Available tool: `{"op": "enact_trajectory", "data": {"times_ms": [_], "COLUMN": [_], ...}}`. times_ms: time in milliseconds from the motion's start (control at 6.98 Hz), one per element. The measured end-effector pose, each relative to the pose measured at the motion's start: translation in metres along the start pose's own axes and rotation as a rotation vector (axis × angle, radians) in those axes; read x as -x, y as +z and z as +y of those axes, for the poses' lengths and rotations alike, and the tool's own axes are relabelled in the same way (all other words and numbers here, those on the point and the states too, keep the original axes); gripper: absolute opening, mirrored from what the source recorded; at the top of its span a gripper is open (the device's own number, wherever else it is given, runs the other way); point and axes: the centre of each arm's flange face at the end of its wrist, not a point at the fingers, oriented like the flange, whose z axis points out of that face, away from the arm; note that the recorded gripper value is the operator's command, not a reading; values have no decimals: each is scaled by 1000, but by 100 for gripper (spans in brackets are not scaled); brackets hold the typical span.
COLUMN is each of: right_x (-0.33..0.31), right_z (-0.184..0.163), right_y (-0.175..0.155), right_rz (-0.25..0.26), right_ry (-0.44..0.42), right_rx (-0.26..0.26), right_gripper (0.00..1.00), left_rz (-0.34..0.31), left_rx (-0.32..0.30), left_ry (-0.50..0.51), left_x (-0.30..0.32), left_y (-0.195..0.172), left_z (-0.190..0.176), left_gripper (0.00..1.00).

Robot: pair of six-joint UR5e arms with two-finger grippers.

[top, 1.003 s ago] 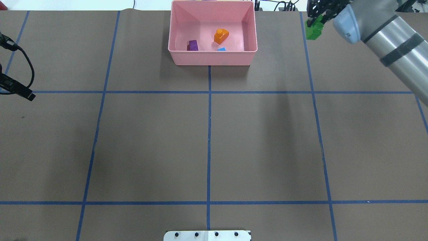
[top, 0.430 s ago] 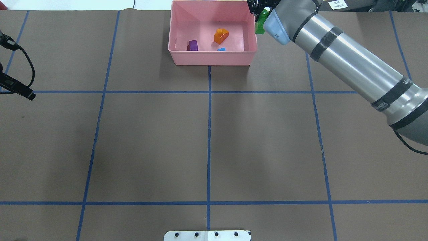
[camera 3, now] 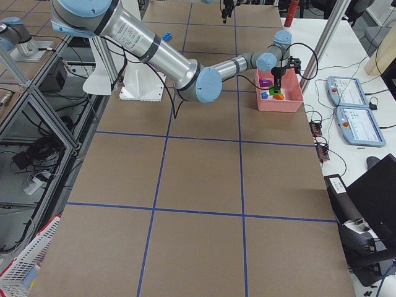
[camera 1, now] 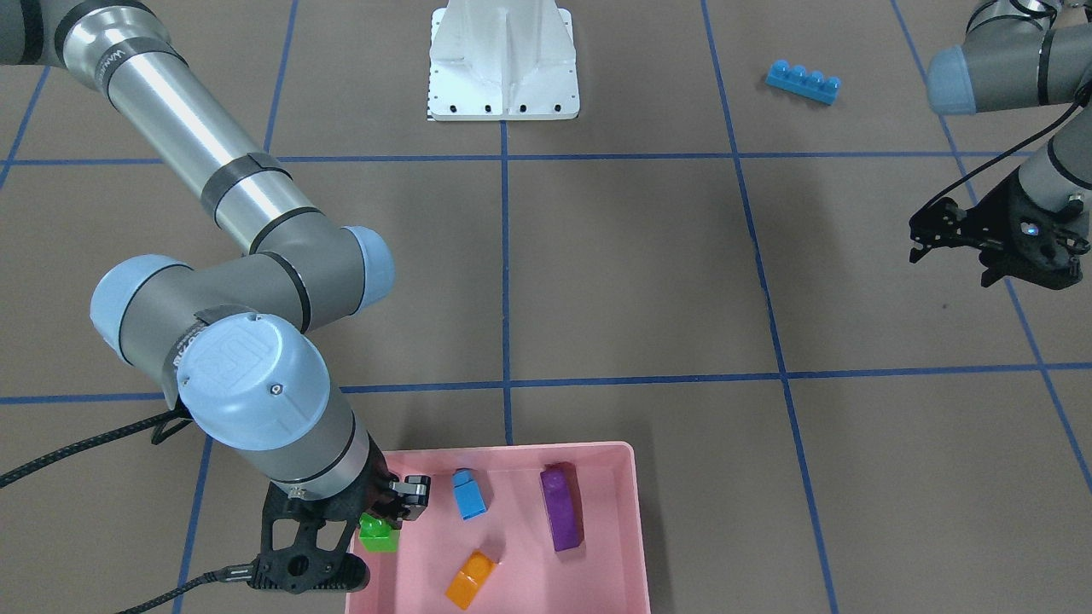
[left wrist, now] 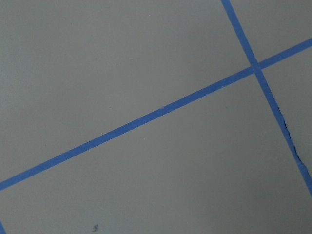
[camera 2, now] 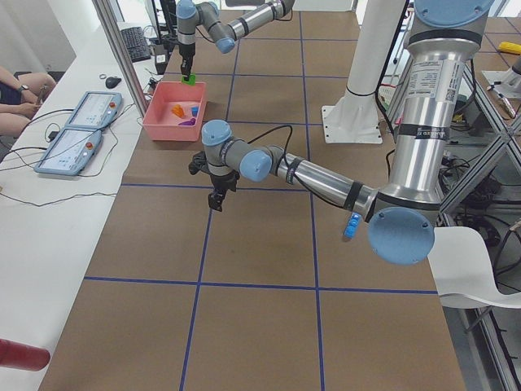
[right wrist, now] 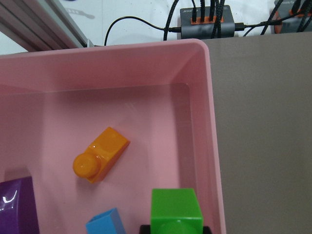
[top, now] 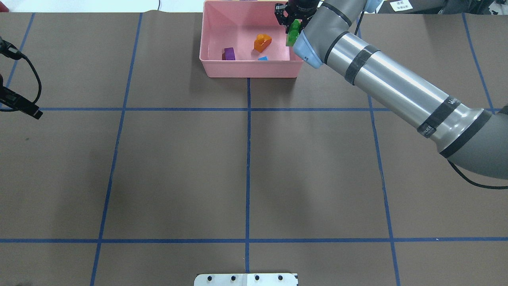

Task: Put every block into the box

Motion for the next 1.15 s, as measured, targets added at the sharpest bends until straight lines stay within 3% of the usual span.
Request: {"op": "enact_trajectory", "data": {"times_ms": [573,860,1146], "right_x": [0,-12,-59], "right_z": [5,6,30], "right_y": [9,-8,-45], "right_rz": [19,9,9], "right_ry": [-9,-3,19], "right_rx": [-12,-8,27], "right_gripper": [100,100,100], "left_rz": [0,-1,-1], "left_rx": [4,6,9], "left_ry": [-1,-4,-5], "left_x": [1,2,3], "left_y": [2,2,2], "left_z": [0,2,9], "left_gripper": [100,100,100]}}
